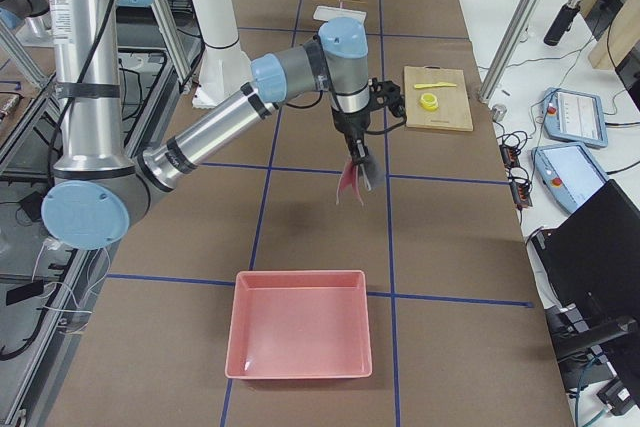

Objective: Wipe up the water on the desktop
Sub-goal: 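Carry the towel with the right gripper to the pink bin and release it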

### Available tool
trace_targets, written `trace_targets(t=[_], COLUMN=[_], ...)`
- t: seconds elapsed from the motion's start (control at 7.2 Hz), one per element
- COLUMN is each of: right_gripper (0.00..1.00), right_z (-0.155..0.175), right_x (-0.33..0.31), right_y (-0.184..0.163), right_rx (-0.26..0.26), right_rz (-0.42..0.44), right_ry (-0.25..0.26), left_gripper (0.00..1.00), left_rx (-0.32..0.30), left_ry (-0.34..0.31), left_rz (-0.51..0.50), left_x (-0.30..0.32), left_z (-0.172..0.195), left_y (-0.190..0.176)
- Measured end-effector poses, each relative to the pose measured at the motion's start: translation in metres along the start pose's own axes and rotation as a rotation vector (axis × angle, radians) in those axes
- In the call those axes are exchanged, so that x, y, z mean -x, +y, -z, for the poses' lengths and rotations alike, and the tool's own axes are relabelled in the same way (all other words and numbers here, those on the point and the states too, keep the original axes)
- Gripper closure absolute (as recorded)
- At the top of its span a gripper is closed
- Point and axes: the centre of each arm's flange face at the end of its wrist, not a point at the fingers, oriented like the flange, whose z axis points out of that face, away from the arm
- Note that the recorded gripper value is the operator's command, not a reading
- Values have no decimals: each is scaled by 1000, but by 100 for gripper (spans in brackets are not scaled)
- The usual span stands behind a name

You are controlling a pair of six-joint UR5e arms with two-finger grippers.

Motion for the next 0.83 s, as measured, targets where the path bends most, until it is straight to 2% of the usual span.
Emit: trace_targets(t=[0.42,0.69,0.83], right_gripper=[100,100,100], right_z=[-20,-40,-46], right_x=[-136,-164,-165], right_y=[123,204,224], right_rx=[60,90,88], right_rz=[89,61,61], right_ry=[4,-2,6], left_gripper=[1,1,1], left_rx=[-4,-9,-11], left_ry=[-1,-1,-1], left_rz=[-3,-7,-9], left_x=[-1,-3,-5], left_z=[2,4,5], left_y=[-1,-2,-3])
